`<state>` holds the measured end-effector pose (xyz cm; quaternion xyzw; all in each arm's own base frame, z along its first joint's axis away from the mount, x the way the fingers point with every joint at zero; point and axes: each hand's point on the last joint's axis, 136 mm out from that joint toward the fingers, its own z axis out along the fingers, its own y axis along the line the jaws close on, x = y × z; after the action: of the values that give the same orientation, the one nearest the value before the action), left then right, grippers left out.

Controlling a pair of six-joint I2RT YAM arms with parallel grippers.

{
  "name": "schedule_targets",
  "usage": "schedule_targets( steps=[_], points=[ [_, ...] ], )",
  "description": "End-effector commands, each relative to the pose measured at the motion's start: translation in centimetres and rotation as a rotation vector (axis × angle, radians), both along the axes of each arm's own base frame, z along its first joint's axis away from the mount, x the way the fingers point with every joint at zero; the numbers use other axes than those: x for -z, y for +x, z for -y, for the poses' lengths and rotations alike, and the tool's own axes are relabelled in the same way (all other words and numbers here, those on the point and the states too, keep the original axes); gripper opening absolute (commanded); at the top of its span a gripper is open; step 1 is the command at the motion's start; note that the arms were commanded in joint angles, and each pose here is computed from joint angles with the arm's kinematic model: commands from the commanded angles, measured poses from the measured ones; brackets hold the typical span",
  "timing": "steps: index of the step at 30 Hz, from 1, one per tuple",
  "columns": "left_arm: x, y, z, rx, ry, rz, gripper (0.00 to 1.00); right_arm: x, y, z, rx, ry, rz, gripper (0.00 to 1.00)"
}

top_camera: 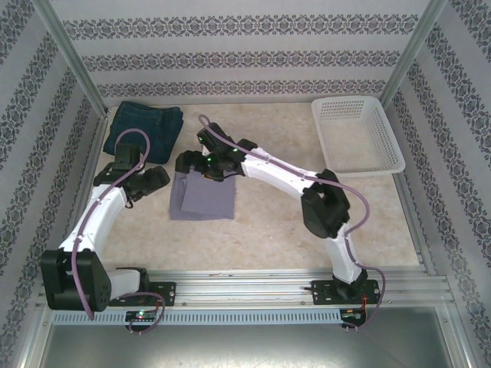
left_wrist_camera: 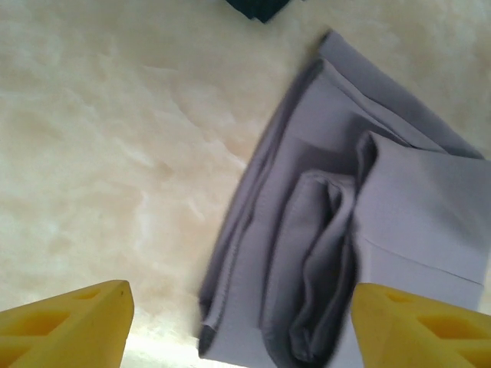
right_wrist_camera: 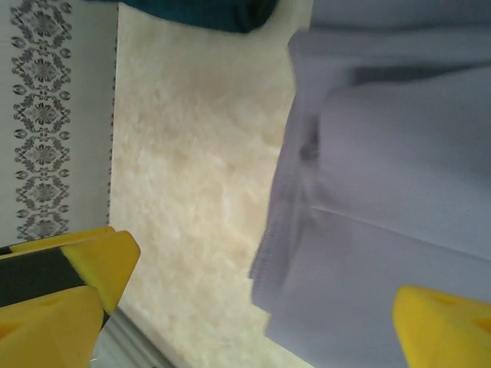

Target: Fold and stack the skirts

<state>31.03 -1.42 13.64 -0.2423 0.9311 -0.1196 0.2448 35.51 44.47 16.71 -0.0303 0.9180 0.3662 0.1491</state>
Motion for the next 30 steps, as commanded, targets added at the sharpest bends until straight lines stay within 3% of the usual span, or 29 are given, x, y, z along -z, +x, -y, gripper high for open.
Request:
schedule_targets(
  steps=[1,6,11,15,20,26,30],
  points=[
    [0.1,0.5,4.0,0.085,-0.118,0.024,0.75,-1.1,5.2,4.6,0.072,-0.064,0.21,0.98],
    [-1.9,2.4,11.8,0.219,-0.382,0.112,0.57,3.1,7.6,4.5,-0.002,0.051,0.057,0.98],
    [-0.7,2.8,16.1,0.241,-0.458,0.094,0.48,4.7,8.1,0.9,-0.113,0.207,-0.037,0.98],
    [5.8,1.5,14.0,0.118,-0.366,-0.058,0.45,8.2,8.2,1.0,-0.091,0.188,-0.108,0.98],
    [10.8,1.1,11.0,0.088,-0.238,-0.162,0.44,12.5,7.1,6.2,0.131,0.042,-0.161,0.98],
    [10.2,4.6,11.3,0.265,-0.113,-0.158,0.48,12.8,1.8,12.2,0.504,0.081,-0.145,0.98],
    [7.4,7.8,12.7,0.368,-0.091,-0.115,0.5,9.5,-0.8,12.5,0.56,0.08,-0.017,0.98]
  ],
)
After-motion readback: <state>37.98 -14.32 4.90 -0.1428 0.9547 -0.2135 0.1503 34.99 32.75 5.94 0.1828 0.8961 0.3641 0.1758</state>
